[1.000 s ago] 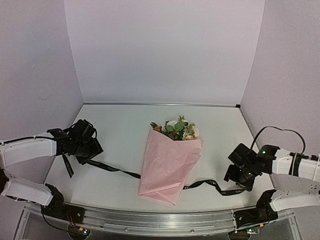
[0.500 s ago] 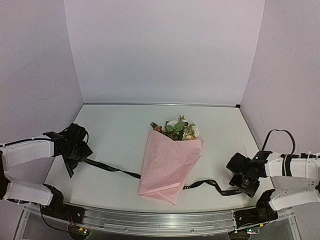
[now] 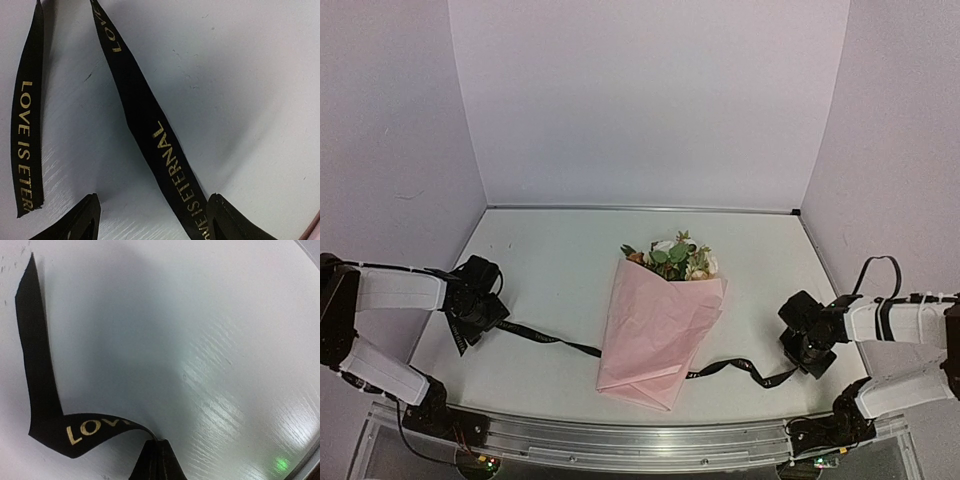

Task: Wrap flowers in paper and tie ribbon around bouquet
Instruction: Pick up the ribbon at the center of the board.

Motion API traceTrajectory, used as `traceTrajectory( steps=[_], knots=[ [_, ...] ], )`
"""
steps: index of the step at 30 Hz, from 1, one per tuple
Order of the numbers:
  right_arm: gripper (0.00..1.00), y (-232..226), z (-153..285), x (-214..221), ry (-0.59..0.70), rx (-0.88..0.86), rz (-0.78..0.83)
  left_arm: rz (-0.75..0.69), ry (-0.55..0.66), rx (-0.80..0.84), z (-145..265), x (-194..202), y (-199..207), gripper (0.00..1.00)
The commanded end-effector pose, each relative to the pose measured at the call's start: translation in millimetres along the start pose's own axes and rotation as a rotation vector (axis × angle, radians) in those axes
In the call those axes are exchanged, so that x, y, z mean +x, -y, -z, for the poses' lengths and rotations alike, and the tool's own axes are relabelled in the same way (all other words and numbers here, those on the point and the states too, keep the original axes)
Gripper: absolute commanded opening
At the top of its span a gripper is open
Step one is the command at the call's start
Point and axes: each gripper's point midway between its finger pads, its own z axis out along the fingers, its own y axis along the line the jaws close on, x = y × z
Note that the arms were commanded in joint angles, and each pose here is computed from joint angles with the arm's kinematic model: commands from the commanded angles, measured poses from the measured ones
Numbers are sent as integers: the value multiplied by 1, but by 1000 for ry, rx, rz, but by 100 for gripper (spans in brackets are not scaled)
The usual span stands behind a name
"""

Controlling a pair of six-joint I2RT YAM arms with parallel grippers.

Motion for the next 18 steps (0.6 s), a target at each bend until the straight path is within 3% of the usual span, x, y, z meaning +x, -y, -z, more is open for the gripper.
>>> traceTrajectory(
  steps=[1, 5, 13, 15, 18],
  knots=[
    [0, -6, -8, -1, -95, 17, 15, -5, 44, 50, -8, -18, 23, 70],
    [0, -31, -9, -17, -133, 4, -3, -17, 66, 12, -18, -27, 24, 55],
    [0, -76, -10, -58, -175, -50, -83, -42, 65, -13, -32, -30, 30, 6],
    [0, -79, -12, -71, -169, -50, -113, -55, 69, -4, -31, -32, 34, 0],
    [0, -79, -12, -92, -157, -47, -161, -68, 96, 21, -24, -42, 45, 0]
  ],
)
